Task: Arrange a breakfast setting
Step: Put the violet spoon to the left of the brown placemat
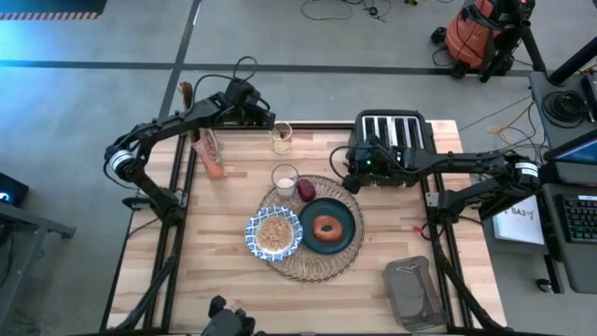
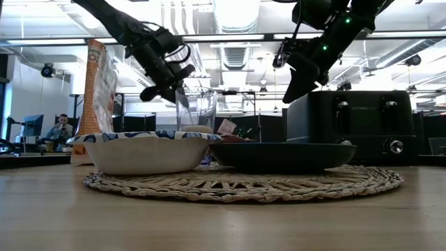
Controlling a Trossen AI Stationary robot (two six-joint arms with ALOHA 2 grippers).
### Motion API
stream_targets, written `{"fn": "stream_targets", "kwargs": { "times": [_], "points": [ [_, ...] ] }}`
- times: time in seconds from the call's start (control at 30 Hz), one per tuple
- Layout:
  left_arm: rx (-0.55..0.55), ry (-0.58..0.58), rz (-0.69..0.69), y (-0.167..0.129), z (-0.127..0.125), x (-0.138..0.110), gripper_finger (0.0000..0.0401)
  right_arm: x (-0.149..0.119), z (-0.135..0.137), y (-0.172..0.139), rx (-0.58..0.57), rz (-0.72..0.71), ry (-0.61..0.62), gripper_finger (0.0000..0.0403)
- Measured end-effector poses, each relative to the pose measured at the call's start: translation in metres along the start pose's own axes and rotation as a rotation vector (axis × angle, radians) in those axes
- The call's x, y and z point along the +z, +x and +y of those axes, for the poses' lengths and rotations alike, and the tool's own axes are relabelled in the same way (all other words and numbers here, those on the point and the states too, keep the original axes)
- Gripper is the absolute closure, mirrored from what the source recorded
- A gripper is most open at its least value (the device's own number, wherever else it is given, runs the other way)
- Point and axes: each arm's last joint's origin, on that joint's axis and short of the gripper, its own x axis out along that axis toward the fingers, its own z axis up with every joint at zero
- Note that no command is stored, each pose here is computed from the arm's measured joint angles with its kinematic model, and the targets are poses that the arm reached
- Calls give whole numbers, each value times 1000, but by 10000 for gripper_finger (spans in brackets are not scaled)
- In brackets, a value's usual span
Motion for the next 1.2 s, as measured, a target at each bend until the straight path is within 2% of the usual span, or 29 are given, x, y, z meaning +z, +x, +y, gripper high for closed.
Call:
{"fn": "stream_targets", "kwargs": {
  "times": [0.33, 0.5, 0.6, 0.77, 0.93, 1.03, 1.2],
  "points": [
    [-44, 169, -85, -35, -25, 38, 401, 0, 0, 0, 22, 2, 42, 312],
    [-86, 257, -98, -53, -45, 39, 401, 1, 2, 0, 62, -5, 51, 312],
    [-97, 326, -119, -60, -59, 34, 401, 7, 2, -1, 87, -37, 79, 312],
    [-137, 388, -143, -70, -86, 19, 401, 30, 7, -10, 262, -171, 131, 312],
    [-266, 469, -149, -77, -123, -10, 401, 46, 12, -20, 452, -263, 53, 312],
    [-332, 500, -207, -84, -147, -26, 401, 51, 17, -25, 475, -282, 25, 312],
    [-316, 521, -253, -93, -172, -49, 401, 56, 26, -34, 480, -277, -9, 312]
  ]
}}
